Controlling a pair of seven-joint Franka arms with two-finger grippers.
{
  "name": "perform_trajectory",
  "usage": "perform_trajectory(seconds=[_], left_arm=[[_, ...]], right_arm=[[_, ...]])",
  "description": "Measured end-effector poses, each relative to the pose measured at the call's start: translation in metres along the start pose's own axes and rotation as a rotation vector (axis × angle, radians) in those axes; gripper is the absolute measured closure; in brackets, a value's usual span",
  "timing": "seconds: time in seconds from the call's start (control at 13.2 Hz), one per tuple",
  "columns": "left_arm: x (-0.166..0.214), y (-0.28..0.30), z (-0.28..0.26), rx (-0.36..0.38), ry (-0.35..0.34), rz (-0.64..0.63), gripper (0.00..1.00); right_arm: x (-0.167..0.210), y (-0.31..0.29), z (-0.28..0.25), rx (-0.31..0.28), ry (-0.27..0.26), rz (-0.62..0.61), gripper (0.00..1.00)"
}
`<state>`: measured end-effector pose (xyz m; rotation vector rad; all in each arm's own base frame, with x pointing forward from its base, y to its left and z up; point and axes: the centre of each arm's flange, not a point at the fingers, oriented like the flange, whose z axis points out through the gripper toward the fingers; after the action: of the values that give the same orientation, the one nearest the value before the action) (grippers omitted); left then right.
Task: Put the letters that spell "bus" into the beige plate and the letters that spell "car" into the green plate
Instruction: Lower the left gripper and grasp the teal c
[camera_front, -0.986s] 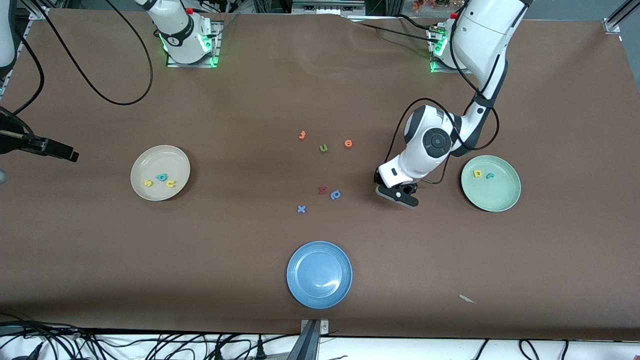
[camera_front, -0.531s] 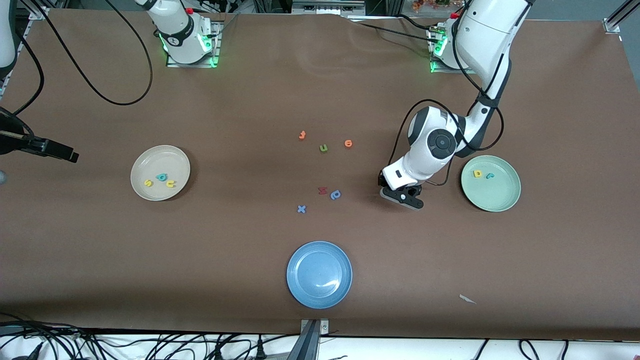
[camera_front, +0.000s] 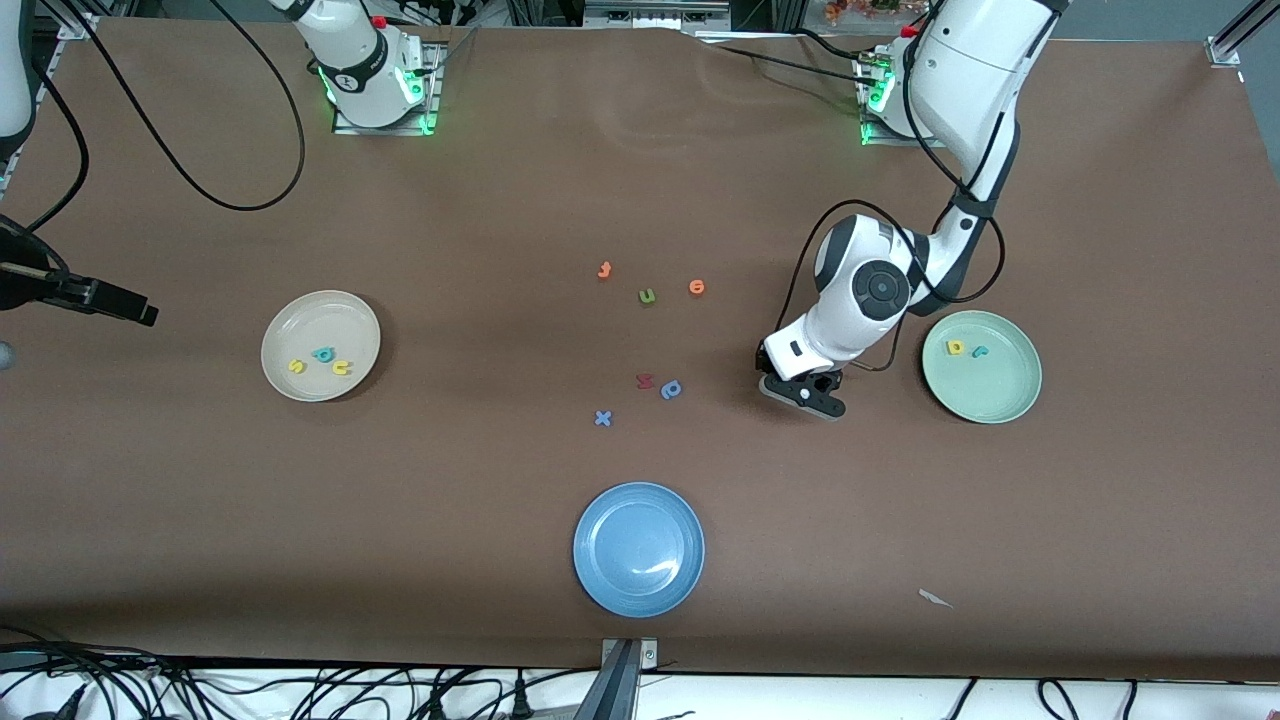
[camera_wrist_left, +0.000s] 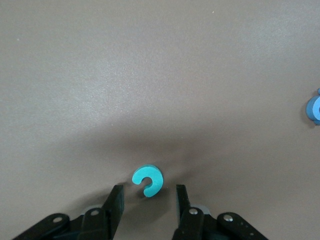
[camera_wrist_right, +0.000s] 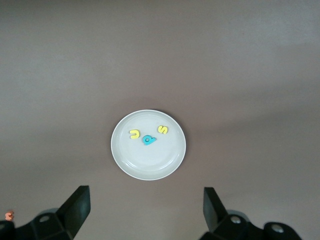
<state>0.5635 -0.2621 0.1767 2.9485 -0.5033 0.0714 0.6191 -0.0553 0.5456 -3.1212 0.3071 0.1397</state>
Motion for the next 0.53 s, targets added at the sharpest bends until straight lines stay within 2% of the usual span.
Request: perform_trajectory(seconds=[0.53], left_arm=[[0.003, -0.0028, 0.0002, 0.003, 0.005, -0.003, 0.5]], right_arm=[[0.0002, 0.0, 0.0006, 0.0, -0.001, 0.0, 0.0]])
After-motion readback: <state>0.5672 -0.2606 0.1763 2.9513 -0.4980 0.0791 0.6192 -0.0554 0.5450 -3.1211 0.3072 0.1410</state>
